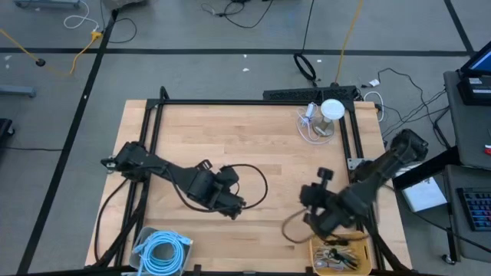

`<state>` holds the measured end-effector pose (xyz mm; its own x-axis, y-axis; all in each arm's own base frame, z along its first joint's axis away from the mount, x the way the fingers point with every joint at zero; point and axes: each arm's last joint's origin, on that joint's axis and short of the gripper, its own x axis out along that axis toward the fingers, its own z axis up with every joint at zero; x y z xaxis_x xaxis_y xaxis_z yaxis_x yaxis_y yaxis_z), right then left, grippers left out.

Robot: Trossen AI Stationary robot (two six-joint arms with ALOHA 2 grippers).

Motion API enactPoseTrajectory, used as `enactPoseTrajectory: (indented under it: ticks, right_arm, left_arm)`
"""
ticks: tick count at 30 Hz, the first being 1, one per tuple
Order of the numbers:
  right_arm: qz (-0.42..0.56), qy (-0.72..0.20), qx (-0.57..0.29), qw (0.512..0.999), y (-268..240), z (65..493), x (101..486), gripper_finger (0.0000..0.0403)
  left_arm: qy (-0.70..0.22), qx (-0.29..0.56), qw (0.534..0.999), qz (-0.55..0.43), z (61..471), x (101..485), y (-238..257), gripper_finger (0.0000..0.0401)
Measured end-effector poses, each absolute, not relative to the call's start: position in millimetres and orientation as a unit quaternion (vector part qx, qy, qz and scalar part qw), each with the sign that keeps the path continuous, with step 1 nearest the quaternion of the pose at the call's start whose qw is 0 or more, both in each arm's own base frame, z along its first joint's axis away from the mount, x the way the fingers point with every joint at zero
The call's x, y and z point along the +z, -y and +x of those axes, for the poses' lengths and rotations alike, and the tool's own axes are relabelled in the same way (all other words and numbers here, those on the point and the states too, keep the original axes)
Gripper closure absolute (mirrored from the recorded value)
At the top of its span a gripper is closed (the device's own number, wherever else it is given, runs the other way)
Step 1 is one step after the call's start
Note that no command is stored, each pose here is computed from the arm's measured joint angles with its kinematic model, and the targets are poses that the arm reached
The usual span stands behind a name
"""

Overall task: Pick & Place USB Port
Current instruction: Adjust the gray bin on the table

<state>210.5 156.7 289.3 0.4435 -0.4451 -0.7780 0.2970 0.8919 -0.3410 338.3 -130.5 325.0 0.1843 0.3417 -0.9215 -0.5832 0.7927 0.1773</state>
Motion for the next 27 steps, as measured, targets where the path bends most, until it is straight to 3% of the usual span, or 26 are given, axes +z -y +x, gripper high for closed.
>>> enactPoseTrajectory:
  ticks: [7,12,16,21,24,27]
  right_arm:
    - [0.017,-0.499,-0.167,0.85,-144.5,230.3,206.7,0.0402]
    - [0.052,-0.521,-0.239,0.818,-129.7,210.4,171.8,0.0402]
    - [0.076,-0.518,-0.253,0.814,-129.3,206.3,171.1,0.0403]
    - [0.08,-0.493,-0.238,0.833,-133.1,218.1,184.3,0.0403]
    - [0.074,-0.466,-0.23,0.851,-136.0,228.0,197.1,0.0403]
    - [0.066,-0.435,-0.221,0.87,-139.4,237.7,211.5,0.0403]
  left_arm:
    - [-0.574,0.257,0.776,-0.052,330.3,325.1,149.7,0.04]
    - [-0.555,0.262,0.789,-0.003,324.3,321.0,161.4,0.04]
    - [-0.62,0.252,0.743,0.03,316.9,287.2,159.4,0.0401]
    - [-0.719,0.229,0.655,0.03,284.2,209.8,153.7,0.0401]
    - [-0.744,0.212,0.633,-0.023,250.1,175.4,148.6,0.0401]
    - [-0.734,0.23,0.633,-0.081,213.8,169.5,140.3,0.0401]
